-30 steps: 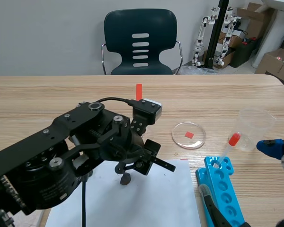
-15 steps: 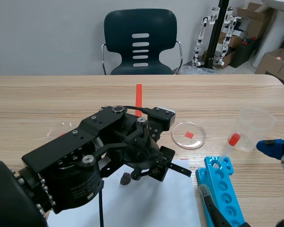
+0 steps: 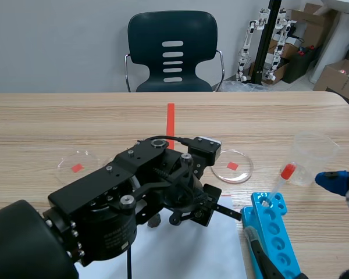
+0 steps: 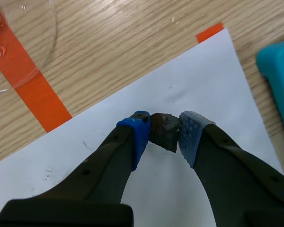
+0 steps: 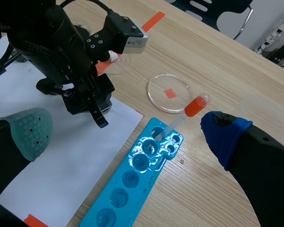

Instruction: Put the right mineral back

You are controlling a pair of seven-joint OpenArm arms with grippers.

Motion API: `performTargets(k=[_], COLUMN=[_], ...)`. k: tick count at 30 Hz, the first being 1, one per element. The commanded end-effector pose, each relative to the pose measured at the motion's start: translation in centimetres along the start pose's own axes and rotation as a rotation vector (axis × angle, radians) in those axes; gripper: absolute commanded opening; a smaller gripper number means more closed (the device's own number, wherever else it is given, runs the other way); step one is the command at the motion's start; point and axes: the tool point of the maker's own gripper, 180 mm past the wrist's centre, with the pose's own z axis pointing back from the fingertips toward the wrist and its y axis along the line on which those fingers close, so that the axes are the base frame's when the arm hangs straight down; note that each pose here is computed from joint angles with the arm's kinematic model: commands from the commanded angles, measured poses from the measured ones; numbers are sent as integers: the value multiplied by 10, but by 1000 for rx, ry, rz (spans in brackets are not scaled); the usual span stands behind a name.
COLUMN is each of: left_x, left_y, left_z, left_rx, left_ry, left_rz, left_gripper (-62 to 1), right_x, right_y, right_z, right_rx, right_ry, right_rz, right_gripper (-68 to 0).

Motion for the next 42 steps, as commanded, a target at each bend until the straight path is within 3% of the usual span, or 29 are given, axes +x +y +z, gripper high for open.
performTargets(k=[1, 22, 32, 39, 42], left_x=[19, 5, 7, 11, 13], left_y=[-4, -1, 0, 0, 2], left_z=[5, 1, 1, 1, 2], left_rx=[-8, 1, 2, 3, 6], left_ry=[-54, -2, -12, -38, -50], left_rz=[-2, 0, -1, 0, 2], left_gripper=[-492, -487, -262, -64, -14], right_x=[9, 9, 9, 9, 9], right_y=[-3, -3, -3, -3, -3], right_z=[-1, -1, -1, -1, -1], right_rx=[-5, -5, -5, -5, -5], right_ry=[-34, -34, -34, -34, -34], right_rz=[7, 7, 7, 7, 7], right_gripper=[4, 4, 4, 4, 4])
